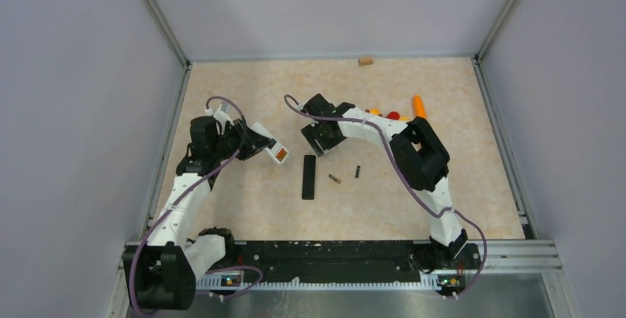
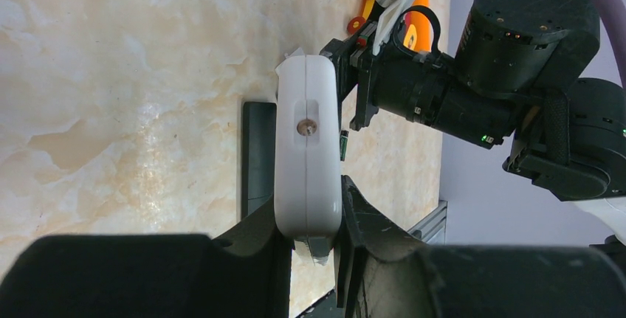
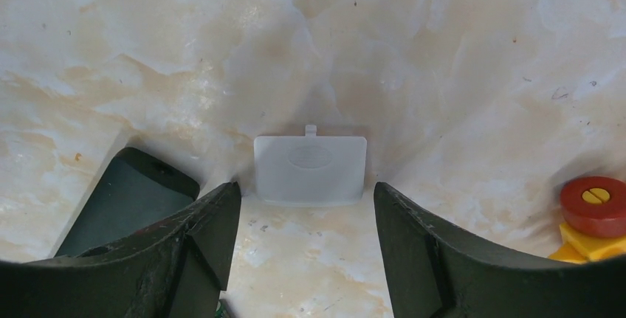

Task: Load the batteries into the remote control
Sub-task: Pick up the battery cover at the center of the board.

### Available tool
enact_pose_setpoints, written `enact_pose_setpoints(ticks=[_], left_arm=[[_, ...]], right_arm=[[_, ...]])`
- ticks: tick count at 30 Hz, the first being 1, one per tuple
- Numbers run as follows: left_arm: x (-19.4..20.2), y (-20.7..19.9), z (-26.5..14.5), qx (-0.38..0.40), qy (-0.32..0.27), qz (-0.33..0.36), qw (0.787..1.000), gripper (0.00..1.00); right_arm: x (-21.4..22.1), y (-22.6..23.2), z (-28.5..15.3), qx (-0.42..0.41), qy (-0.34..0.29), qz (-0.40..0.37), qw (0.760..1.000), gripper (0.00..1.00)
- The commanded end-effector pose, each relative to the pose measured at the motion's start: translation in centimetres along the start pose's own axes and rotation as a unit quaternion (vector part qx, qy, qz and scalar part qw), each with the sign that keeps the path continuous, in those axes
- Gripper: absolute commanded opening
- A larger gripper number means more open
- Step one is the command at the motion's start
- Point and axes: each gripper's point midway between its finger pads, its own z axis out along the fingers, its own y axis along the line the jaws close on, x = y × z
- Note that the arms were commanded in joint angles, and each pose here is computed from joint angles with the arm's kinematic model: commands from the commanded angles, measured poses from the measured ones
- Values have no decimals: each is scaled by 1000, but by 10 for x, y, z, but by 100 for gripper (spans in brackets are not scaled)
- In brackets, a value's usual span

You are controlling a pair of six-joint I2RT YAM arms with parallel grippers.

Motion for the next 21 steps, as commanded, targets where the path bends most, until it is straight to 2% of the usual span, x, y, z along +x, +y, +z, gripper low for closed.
enact_pose_setpoints(ticks=[1,5,10,18,21], left_arm=[[-20,-26,-6,36,-28,37,998,0],[-20,-26,-7,37,-28,39,998,0],[-20,-28,-8,39,-29,40,998,0],[-19,-27,-7,41,-28,43,998,0],[-19,-27,-6,41,-26,42,998,0]], right_arm=[[-4,-3,3,1,12,10,1000,68],[-4,-2,5,-2,21,5,1000,67],[-2,0,9,-12,35,3,999,59],[6,-1,8,-11,48,4,999,58],[4,-3,8,-6,42,7,999,52]])
